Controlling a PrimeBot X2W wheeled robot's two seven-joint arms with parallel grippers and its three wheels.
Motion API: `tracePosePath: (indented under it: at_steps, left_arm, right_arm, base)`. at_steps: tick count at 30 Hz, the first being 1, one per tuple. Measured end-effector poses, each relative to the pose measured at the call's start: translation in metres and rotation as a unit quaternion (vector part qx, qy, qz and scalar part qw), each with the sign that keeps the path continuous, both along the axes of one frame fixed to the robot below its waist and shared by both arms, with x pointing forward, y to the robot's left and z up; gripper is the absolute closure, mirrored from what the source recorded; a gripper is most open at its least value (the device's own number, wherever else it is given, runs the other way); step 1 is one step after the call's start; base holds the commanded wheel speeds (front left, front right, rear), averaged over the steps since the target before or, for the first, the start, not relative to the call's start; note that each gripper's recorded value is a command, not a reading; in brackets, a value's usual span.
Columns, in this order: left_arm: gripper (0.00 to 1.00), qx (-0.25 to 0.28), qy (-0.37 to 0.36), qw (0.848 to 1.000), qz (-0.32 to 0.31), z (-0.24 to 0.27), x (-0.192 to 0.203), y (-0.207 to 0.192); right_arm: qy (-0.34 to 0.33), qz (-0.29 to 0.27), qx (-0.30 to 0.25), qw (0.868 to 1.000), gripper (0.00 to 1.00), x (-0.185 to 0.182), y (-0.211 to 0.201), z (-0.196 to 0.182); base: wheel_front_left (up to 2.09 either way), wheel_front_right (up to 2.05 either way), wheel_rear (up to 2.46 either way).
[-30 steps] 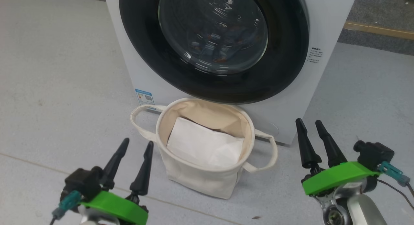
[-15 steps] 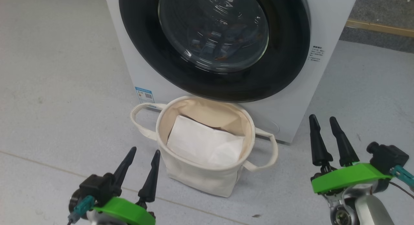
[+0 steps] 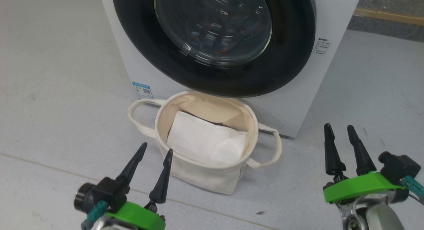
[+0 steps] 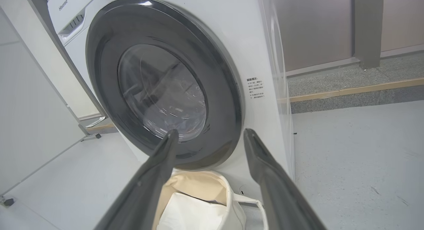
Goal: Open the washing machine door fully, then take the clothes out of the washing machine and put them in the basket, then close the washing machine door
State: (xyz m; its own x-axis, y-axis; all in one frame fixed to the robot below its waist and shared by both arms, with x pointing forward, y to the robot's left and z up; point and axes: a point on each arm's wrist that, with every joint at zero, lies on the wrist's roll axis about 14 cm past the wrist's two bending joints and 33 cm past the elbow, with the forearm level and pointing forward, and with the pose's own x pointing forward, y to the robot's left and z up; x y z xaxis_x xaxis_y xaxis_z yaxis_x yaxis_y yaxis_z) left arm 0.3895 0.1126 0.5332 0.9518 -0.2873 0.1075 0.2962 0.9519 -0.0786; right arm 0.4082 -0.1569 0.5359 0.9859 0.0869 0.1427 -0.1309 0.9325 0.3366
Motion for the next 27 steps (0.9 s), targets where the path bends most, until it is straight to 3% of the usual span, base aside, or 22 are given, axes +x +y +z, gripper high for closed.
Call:
tracePosePath:
  at_steps: [17, 22, 27]
  left_arm:
    - [0.0, 0.087, -0.061, 0.993, -0.048, 0.01, -0.007, -0.031]
    - [0.0, 0.089, -0.057, 0.993, -0.046, 0.008, -0.007, -0.03]
    - [0.0, 0.046, -0.038, 0.998, -0.018, 0.005, -0.003, -0.02]
  right_arm:
    - [-0.012, 0.008, -0.058, 0.998, 0.0, -0.004, 0.008, -0.005]
    - [-0.016, 0.009, -0.049, 0.999, 0.0, -0.006, 0.009, -0.001]
    - [-0.018, 0.011, -0.006, 1.0, 0.0, -0.007, 0.011, 0.002]
  base:
    - [0.0, 0.0, 0.0]
    - [0.0, 0.0, 0.0]
    - [0.0, 0.0, 0.0]
